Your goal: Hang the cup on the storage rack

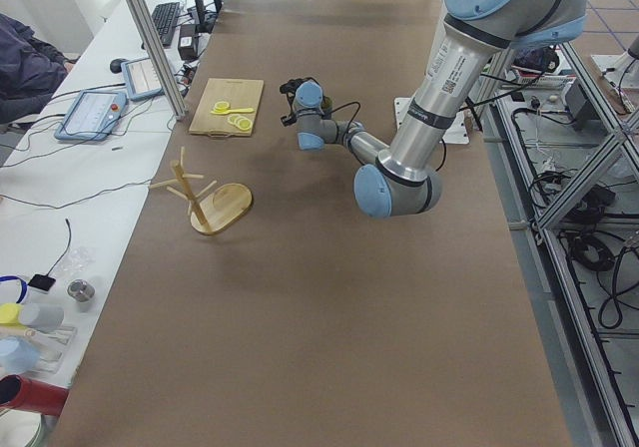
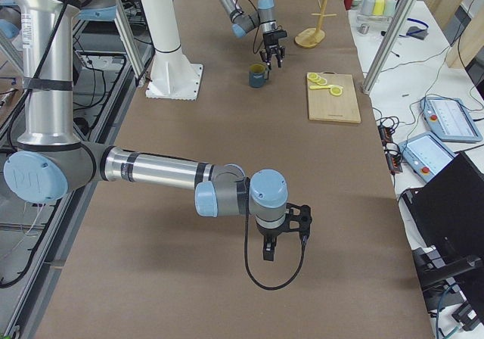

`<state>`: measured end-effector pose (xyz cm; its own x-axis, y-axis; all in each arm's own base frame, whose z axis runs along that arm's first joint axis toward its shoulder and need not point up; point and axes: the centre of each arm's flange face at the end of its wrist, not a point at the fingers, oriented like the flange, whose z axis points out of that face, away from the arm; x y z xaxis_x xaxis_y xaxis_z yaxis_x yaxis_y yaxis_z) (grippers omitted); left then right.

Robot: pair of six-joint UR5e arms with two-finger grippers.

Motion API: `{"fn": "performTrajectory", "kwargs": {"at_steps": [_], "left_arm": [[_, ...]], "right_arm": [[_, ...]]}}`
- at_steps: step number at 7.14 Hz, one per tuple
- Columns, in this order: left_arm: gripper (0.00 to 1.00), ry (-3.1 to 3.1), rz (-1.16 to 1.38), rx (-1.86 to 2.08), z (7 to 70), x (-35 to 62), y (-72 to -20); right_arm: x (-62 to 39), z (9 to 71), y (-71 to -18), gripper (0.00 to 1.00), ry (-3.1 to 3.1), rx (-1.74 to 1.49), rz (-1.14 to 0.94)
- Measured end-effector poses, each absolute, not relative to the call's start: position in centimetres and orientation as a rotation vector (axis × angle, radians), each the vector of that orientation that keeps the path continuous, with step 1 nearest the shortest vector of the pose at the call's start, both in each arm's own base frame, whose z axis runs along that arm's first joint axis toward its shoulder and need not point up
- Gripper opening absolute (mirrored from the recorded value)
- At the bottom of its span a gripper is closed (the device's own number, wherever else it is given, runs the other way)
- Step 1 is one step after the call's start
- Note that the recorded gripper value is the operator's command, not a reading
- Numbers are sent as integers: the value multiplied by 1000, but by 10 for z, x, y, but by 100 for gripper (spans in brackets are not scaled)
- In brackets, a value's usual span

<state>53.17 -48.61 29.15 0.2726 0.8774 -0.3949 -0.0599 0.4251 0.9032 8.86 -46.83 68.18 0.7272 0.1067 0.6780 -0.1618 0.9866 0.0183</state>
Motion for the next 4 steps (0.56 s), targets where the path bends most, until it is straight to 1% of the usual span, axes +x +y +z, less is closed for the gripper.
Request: {"fn": "performTrajectory", "kwargs": {"at_steps": [4], "left_arm": [[64, 1133, 821, 909, 293, 535, -481]], "right_arm": [[89, 682, -468, 100, -742, 77, 149]]}}
